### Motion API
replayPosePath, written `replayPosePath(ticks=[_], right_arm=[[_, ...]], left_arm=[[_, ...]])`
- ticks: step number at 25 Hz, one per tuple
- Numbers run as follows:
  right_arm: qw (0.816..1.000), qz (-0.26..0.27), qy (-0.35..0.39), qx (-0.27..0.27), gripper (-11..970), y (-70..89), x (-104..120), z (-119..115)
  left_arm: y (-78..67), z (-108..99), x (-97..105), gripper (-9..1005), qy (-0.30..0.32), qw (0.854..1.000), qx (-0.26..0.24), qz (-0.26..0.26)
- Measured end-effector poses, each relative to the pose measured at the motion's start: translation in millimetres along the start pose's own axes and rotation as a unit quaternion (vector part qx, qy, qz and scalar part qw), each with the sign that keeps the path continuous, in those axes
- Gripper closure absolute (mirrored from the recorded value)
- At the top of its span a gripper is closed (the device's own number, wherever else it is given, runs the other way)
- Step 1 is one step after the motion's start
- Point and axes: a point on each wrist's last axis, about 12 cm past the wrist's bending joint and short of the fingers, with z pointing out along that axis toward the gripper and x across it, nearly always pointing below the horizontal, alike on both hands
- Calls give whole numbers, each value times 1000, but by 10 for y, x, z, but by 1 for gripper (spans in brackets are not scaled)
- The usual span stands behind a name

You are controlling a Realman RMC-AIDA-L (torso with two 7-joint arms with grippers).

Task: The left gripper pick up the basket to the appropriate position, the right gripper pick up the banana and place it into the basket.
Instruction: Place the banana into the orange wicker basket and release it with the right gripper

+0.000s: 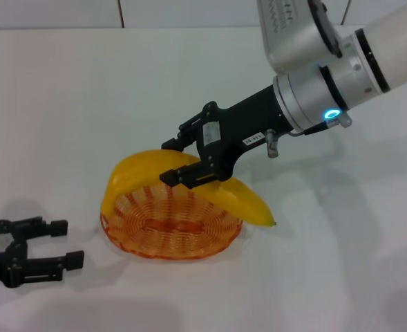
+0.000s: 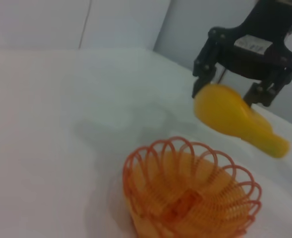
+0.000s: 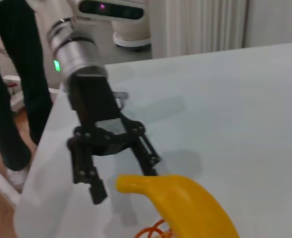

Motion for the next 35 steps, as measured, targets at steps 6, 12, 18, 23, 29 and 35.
replayPosePath(ticks=[6,12,18,23,29,35], right_arm=[[1000,11,2,13,435,-13,36,32],[1000,15,6,-11,429,77,73,219],[1000,21,10,-9,424,131,113,370],[999,39,4,-15,419,139,135,433],[999,35,0,-22,413,145,97,424],[999,36,-16,-33,408,161,62,404]], left_arm=[[-8,-40,12,151,12,1000,12,-24],[3,-41,15,151,17,1000,8,-24],[14,-51,15,151,16,1000,3,-24],[20,-60,9,151,12,1000,-1,-23],[20,-62,9,151,14,1000,-1,-23],[35,-63,9,151,14,1000,-7,-23]])
